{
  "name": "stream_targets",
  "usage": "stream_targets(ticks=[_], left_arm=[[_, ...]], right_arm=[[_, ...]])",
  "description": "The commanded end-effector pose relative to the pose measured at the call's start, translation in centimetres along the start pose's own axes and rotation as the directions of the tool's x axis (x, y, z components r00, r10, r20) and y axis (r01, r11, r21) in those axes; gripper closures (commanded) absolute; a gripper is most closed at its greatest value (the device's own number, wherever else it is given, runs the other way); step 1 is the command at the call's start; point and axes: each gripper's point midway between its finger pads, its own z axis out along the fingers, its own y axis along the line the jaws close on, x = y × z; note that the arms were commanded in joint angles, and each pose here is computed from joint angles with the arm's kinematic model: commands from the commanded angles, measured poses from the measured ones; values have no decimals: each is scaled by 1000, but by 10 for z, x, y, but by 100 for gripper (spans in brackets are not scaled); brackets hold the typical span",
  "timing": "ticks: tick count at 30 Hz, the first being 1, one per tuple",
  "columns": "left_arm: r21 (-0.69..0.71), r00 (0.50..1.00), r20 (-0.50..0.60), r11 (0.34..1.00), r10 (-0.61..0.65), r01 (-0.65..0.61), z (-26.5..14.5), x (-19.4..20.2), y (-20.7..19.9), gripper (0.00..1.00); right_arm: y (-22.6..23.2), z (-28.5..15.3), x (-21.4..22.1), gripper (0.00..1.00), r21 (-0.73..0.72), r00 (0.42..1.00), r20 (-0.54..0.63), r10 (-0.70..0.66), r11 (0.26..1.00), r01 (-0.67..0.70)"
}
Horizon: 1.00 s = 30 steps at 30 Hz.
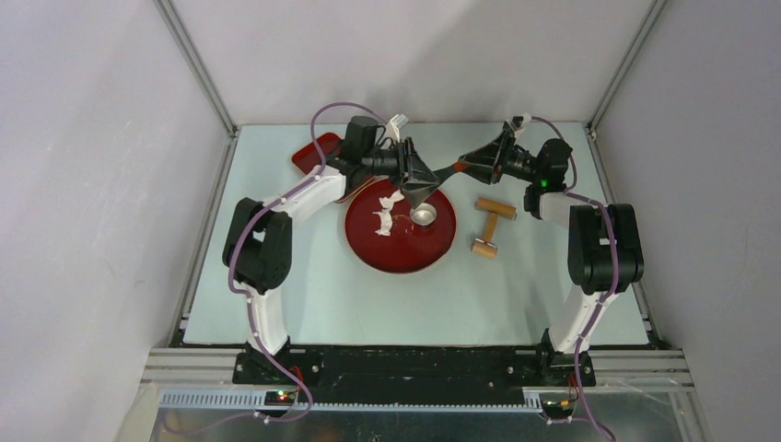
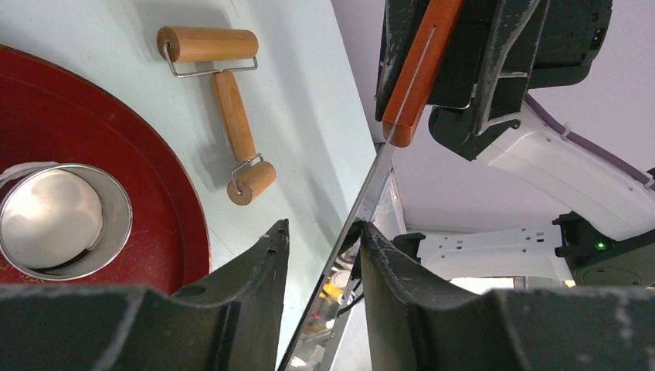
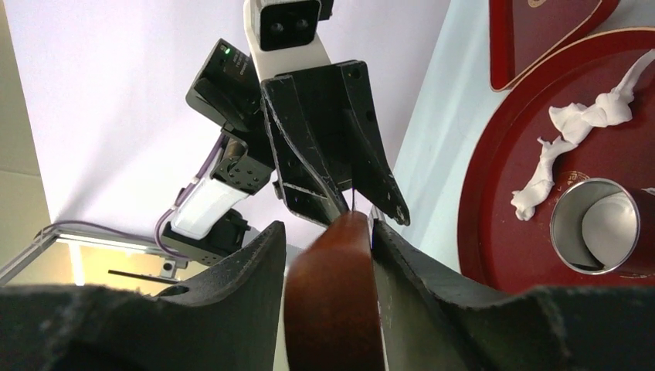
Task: Roll out the dumpling wrappers from the dough
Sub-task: Pick up the spatula from the center of the board.
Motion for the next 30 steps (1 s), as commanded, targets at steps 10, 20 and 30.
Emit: stream_targets(ticks=[10,20,30], left_arm=[[13,999,-3,999,43,-43,0,4,-14,100],[4,999,-14,999,37,-37,3,9,-9,100],[-10,999,-36,999,34,-34,10,16,-5,100]], right_arm=[[-5,7,-2,54,68,995,3,-98,993,97],[5,8,-3,54,26,995,1,-103,994,103],[10,9,-1,53,6,994,-6,-111,994,111]])
